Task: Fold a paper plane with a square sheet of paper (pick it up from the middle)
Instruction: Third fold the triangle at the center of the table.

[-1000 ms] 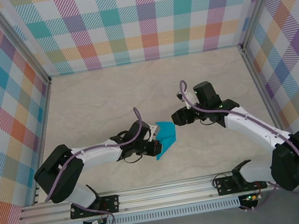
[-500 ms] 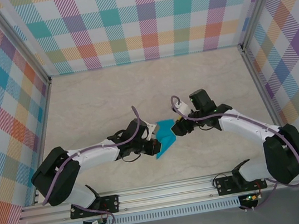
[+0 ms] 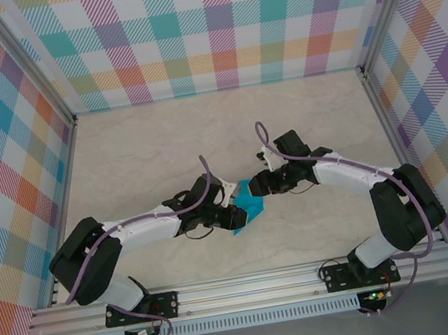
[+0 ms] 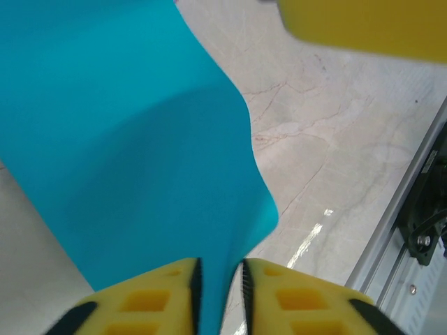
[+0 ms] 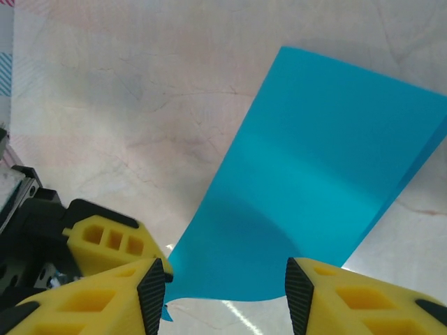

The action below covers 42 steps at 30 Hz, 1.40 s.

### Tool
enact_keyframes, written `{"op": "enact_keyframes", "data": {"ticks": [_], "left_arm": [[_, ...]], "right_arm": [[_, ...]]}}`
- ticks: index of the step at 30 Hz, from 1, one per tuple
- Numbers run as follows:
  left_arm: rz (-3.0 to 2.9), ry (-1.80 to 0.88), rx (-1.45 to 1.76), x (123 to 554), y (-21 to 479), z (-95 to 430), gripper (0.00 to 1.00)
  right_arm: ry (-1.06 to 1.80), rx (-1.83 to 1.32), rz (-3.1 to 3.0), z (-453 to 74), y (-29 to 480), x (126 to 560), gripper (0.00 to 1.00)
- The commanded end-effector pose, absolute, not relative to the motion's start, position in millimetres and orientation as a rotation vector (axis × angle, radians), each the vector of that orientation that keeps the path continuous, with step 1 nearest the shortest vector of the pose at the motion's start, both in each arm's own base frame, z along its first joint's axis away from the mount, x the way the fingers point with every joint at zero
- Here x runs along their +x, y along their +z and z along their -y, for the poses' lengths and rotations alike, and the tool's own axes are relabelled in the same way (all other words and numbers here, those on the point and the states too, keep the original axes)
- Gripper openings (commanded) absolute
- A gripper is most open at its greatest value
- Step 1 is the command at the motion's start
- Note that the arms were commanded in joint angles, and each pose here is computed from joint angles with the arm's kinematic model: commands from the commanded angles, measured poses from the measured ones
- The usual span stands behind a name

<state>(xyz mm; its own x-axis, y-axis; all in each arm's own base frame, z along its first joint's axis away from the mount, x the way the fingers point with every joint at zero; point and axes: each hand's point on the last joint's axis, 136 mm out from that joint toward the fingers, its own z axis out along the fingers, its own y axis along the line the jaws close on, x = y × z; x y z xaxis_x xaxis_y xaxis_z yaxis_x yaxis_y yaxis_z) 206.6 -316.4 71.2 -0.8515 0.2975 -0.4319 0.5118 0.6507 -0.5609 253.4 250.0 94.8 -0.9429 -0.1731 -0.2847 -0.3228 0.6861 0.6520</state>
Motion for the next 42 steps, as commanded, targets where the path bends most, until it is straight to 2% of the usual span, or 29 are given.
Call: {"op": "enact_keyframes", "data": {"ticks": [1, 8, 18, 20, 22, 24, 31, 37, 42], "left_arm": [[-2.569, -1.02, 0.623, 214.7, 76.8, 319.3, 0.3], [-2.551, -0.999, 0.603, 219.0, 83.1, 318.0, 0.4], [-2.531, -1.011, 0.616, 218.0, 90.5, 320.0, 0.46], [-2.524, -1.008, 0.631, 216.6, 93.3, 321.8, 0.48], [-2.526, -0.98, 0.643, 215.9, 93.2, 322.3, 0.48], [-2.525, -0.964, 0.646, 216.0, 93.3, 322.6, 0.48], [-2.506, -0.918, 0.617, 219.5, 98.4, 320.9, 0.47], [-2.504, -0.876, 0.599, 223.1, 98.3, 317.8, 0.36], [-2.487, -0.87, 0.58, 226.1, 101.5, 317.3, 0.34]], "right_arm": [[1.203, -0.292, -2.767, -252.3, 93.9, 235.9, 0.51], [1.172, -0.157, -2.852, -247.3, 79.4, 234.2, 0.5], [1.121, -0.056, -2.889, -237.9, 67.9, 228.9, 0.49], [1.157, -0.06, -2.888, -241.2, 67.5, 227.3, 0.47], [1.191, -0.054, -2.886, -244.8, 67.4, 227.7, 0.41], [1.243, -0.056, -2.881, -249.9, 69.0, 227.4, 0.36], [1.32, -0.01, -2.854, -257.9, 71.8, 231.7, 0.37], [1.299, 0.01, -2.864, -256.4, 69.1, 233.2, 0.35], [1.266, 0.002, -2.876, -252.5, 66.9, 230.9, 0.35]]}}
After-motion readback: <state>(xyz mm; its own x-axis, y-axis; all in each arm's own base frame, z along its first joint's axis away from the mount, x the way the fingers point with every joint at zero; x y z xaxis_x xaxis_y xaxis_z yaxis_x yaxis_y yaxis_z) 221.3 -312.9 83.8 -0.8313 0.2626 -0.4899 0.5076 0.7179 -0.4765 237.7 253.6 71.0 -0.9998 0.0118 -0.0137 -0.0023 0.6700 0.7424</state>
